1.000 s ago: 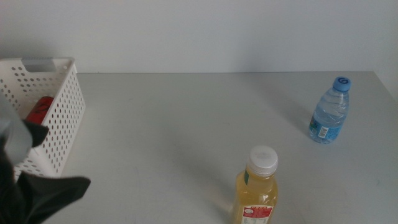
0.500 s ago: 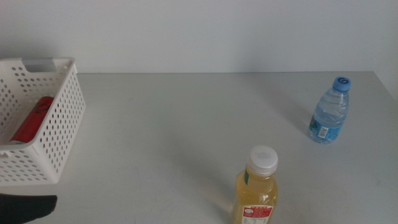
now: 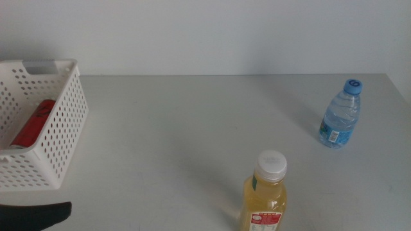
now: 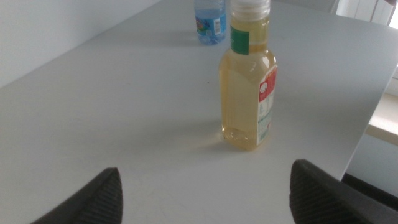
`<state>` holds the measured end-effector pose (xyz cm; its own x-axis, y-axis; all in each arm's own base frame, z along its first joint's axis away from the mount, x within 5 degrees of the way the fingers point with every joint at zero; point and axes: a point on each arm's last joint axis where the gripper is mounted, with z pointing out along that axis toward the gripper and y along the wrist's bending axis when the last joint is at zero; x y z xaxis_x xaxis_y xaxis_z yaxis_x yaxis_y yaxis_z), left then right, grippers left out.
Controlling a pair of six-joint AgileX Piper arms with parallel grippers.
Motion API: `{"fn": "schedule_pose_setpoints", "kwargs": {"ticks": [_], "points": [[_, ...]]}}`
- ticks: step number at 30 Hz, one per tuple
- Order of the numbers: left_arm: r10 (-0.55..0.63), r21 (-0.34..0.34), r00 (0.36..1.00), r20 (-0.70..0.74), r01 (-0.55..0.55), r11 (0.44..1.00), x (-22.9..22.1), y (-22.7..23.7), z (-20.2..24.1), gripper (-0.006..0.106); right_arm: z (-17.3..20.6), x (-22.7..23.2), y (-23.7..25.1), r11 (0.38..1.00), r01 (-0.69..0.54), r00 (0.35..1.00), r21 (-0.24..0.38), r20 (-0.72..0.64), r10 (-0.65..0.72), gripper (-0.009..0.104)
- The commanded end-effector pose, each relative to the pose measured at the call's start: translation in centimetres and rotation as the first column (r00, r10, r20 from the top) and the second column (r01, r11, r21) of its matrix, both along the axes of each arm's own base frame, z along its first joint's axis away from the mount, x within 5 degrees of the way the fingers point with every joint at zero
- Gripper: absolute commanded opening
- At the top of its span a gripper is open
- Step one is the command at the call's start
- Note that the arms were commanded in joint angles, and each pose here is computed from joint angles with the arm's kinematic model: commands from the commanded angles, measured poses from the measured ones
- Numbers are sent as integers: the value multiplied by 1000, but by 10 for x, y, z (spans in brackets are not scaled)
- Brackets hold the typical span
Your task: Use arms to grab the bottles and put them into the dustbin to the left of the table.
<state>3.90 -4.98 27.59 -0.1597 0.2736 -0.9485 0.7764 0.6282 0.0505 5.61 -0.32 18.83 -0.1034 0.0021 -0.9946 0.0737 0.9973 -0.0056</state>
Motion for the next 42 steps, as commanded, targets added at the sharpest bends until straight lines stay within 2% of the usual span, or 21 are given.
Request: {"fn": "schedule_pose_setpoints", "kwargs": {"ticks": [1,7,13,17,21,27,31,36,42], "points": [[24,-104,995,100,-14,995,5,-2,14,89,11,-2,-1,1000,9,995,-23,99,-6,75],[43,-139,992,119,-26,990,10,-6,-2,89,11,-2,-1,1000,9,995,-23,99,-6,75],[98,-290,993,59,-76,954,19,-12,-9,89,11,-2,-1,1000,9,995,-23,99,-6,75],[92,-218,995,33,-83,972,30,-23,-16,89,11,-2,-1,1000,9,995,-23,99,-6,75],[41,-184,998,52,-31,982,39,-41,-20,89,11,-2,-1,1000,9,995,-23,99,-6,75],[-64,-176,991,119,85,981,40,-71,-25,89,11,-2,-1,1000,9,995,-23,99,-6,75],[-62,-165,990,129,84,983,46,-82,-31,89,11,-2,-1,1000,9,995,-23,99,-6,75],[-58,-189,981,183,93,977,53,-94,-33,89,11,-2,-1,1000,9,995,-23,99,-6,75],[-117,-223,981,153,150,963,55,-110,-46,89,11,-2,-1,1000,9,995,-23,99,-6,75]]}}
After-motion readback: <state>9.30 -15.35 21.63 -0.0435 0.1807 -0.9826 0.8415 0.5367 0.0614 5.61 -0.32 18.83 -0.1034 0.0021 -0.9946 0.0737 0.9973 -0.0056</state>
